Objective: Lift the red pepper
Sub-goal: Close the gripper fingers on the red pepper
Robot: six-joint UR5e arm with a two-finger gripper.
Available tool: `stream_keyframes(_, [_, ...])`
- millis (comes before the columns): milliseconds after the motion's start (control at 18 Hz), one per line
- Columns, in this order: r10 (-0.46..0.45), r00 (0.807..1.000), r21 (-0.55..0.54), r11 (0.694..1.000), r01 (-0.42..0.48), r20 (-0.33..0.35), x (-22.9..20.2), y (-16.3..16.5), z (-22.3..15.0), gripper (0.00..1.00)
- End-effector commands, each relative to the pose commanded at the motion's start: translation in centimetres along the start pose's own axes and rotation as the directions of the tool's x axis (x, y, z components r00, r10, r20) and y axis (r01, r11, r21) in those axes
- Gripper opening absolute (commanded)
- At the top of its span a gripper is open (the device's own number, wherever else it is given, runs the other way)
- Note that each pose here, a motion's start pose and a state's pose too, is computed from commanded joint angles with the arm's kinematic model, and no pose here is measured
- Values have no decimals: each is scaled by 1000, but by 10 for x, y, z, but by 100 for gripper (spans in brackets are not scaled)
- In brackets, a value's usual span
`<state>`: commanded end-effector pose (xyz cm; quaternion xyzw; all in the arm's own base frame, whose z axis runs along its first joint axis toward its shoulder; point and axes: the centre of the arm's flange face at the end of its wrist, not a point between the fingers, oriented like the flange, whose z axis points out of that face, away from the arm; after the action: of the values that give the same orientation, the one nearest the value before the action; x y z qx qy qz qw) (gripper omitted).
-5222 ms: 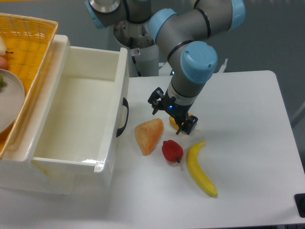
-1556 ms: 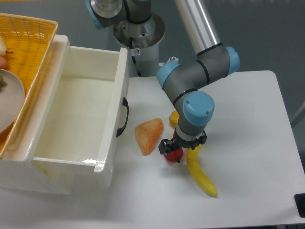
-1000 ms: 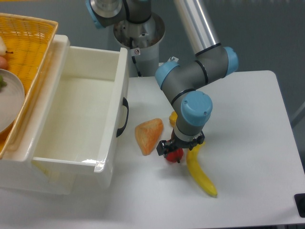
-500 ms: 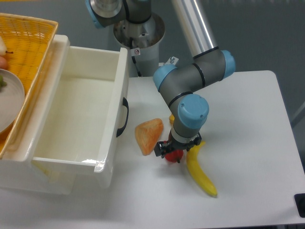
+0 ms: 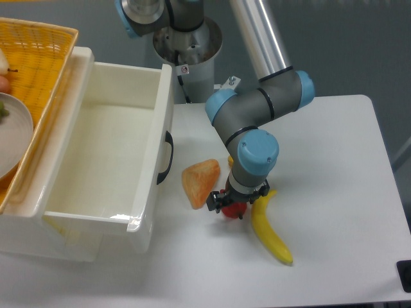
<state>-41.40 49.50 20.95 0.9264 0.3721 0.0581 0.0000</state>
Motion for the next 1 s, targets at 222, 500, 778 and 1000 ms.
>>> stream_keyframes(222, [-1, 1000, -6, 1000, 1, -1, -1, -2, 5, 100])
stream_keyframes(500, [1, 1000, -5, 1000, -1, -1, -1, -5, 6, 100])
stream_keyframes(778, [2, 1000, 4, 1000, -2, 1, -1, -5, 7, 100])
stream_keyframes(1000, [9, 1000, -1, 1000, -9, 0, 3, -6, 11, 100])
